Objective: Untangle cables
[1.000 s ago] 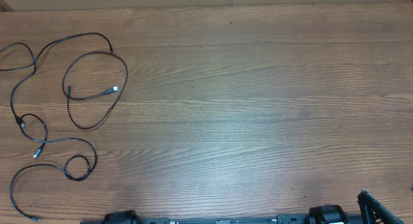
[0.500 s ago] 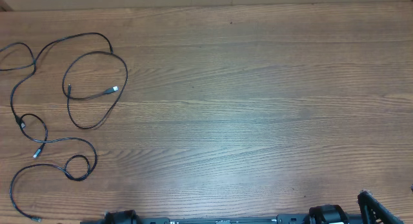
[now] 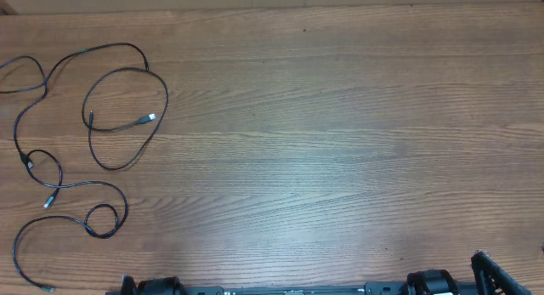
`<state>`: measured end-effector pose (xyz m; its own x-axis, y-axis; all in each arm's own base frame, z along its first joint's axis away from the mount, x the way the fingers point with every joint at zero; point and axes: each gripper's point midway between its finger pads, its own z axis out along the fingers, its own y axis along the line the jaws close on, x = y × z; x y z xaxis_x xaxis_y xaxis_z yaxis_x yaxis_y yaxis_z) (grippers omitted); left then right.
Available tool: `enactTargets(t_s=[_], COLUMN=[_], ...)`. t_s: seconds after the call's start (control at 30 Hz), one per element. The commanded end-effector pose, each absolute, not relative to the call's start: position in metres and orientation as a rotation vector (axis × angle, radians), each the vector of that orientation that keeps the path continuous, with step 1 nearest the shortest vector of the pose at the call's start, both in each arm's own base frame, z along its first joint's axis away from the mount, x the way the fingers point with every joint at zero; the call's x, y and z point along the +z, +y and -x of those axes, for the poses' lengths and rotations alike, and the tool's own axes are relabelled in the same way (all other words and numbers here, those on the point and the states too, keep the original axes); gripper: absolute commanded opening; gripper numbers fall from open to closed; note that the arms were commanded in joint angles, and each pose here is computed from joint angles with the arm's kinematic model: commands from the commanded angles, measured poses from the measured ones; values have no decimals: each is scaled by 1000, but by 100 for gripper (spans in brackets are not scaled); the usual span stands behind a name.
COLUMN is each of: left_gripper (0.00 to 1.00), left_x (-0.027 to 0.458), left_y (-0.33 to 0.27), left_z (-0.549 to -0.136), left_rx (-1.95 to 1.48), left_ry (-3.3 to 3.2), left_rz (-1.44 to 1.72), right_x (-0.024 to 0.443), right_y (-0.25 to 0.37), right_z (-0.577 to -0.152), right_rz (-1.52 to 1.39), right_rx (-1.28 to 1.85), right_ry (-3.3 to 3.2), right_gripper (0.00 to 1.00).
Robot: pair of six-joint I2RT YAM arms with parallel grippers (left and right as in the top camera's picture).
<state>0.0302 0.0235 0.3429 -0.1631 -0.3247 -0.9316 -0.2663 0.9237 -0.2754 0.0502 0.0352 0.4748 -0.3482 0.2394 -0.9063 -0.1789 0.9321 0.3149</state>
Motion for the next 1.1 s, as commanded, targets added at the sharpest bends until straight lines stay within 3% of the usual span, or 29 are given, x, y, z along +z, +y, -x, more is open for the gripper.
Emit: enactTargets(t_s=[0.0,0.37,0.53,0.8,1.07], left_gripper=[99,100,100,100,99], left_x=[341,319,301,243,186], left_y=[27,12,1,-3,-2], left_z=[-42,-94,-140,-216,-243], left_rx=[-19,-4,1,-23,-27], left_ry=[1745,1681,1670,1592,1575], left_rz=[409,187,32,-21,-26], right_x=[476,476,476,476,476], right_y=[36,36,36,36,36], right_z=[-46,-46,-46,-46,-46], right_rz=[-33,-33,-33,-33,-33], right_rx=[442,442,442,442,442], right_ry=[1865,1865,1865,1865,1865], right_gripper=[100,100,100,100,100])
